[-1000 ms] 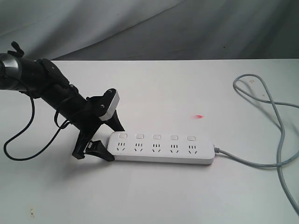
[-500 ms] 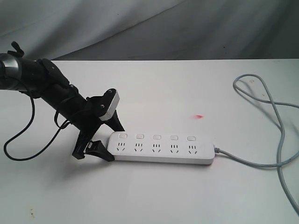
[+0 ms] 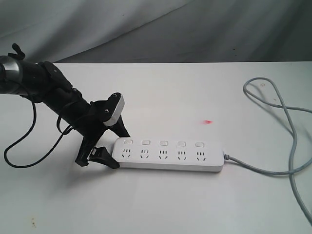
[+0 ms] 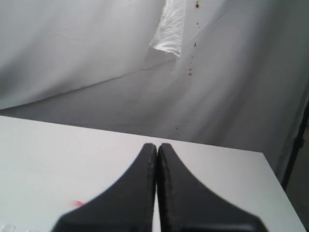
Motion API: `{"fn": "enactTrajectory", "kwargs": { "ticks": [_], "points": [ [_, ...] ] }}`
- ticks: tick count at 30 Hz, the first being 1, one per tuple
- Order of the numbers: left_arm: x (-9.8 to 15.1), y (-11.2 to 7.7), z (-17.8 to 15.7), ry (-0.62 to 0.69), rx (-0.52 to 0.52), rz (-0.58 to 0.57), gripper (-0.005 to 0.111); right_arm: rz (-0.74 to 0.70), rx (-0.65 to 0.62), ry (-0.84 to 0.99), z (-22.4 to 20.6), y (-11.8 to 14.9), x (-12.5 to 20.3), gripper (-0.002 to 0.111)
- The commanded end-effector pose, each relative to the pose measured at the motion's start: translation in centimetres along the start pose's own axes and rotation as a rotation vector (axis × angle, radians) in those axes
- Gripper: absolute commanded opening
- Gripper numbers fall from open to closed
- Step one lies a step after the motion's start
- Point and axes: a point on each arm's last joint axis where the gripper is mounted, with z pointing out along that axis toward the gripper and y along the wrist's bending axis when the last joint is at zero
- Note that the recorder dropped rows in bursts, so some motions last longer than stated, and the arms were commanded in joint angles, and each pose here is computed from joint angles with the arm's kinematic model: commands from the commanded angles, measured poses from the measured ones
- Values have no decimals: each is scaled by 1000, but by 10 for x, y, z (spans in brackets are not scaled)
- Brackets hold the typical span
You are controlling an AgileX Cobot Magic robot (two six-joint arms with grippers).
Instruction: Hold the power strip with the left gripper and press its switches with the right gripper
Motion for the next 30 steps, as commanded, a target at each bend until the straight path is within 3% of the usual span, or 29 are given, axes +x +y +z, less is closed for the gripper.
{"fn": "enactTrajectory", "kwargs": {
  "ticks": [1,9,19,30],
  "points": [
    [-4,1,-2,-16,-6,2,23,33,13,-52,0,4,32,0],
    [-4,1,-2,-16,-6,2,23,87,65,43,2,9,109,0],
    [-4,1,-2,-16,-6,2,23,110,49,182,1,11,124,0],
    [-4,1,-2,-16,-6,2,23,108,50,174,1,11,123,0]
  ]
}}
